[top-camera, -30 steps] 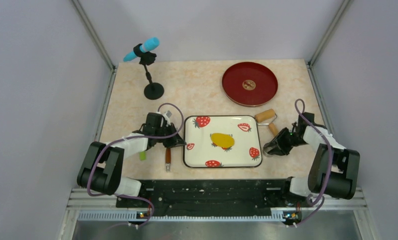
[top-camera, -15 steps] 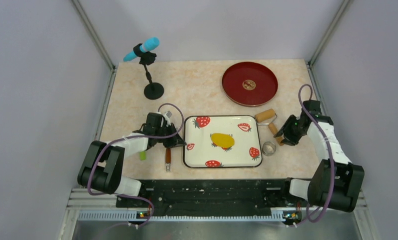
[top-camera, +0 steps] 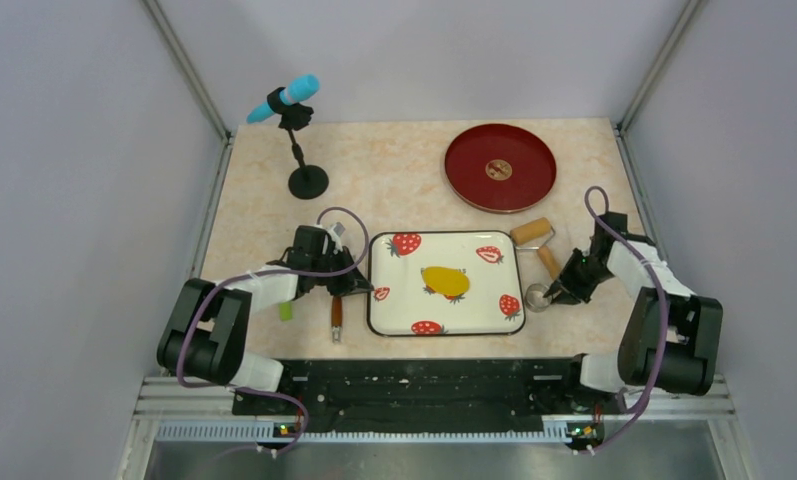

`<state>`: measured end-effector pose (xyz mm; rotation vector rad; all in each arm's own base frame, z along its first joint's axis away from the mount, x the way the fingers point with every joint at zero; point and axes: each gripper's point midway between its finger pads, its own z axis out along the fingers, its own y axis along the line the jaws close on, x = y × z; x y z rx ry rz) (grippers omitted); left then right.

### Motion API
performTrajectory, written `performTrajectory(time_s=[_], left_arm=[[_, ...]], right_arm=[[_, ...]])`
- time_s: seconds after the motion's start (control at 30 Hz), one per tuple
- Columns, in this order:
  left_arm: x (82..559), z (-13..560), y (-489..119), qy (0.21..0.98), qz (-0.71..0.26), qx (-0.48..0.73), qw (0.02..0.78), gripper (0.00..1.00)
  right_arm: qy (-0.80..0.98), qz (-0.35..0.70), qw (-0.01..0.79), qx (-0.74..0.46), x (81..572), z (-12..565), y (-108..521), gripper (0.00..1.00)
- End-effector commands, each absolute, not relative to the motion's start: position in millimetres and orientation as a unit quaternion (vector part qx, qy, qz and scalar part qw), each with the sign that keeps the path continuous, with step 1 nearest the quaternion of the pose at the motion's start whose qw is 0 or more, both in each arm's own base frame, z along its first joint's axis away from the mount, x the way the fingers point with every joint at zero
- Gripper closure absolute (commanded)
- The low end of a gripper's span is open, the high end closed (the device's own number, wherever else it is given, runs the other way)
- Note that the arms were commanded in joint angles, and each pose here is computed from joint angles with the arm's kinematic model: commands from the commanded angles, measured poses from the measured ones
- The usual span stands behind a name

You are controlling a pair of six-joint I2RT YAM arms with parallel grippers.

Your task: Roll out the dumpling wrappers from the dough

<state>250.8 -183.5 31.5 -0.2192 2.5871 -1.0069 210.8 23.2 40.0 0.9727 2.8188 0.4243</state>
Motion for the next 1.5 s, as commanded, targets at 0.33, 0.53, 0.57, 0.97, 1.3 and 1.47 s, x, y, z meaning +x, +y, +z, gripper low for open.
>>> performTrajectory(time_s=[0.33, 0.53, 0.57, 0.97, 1.3, 1.47], left_arm=[[259.2, 42.8, -190.5, 0.902, -0.379, -0.066, 0.195, 0.92], [259.7, 41.5, -190.7, 0.903, -0.379, -0.066, 0.193, 0.92], [259.9, 41.1, -190.3, 0.903, -0.378, -0.067, 0.193, 0.92], [259.0, 39.8, -190.8, 0.903, -0.378, -0.067, 0.191, 0.91], [258.1, 36.7, -189.9, 0.906, -0.375, -0.07, 0.186, 0.73], [258.9, 33.9, -189.8, 0.908, -0.372, -0.072, 0.18, 0.64]], right_arm=[[0.944, 0.149, 0.075, 0.285, 228.0, 58.7, 23.0, 1.0], [0.952, 0.156, 0.112, 0.24, 255.3, 102.0, 41.4, 1.0], [0.953, 0.159, 0.117, 0.229, 260.4, 108.0, 49.0, 1.0], [0.98, 0.163, 0.093, 0.068, 295.1, 111.7, 184.9, 1.0], [0.988, 0.146, 0.052, -0.016, 280.8, 81.7, 260.0, 1.0], [0.988, 0.145, 0.058, -0.016, 277.7, 86.2, 258.3, 1.0]])
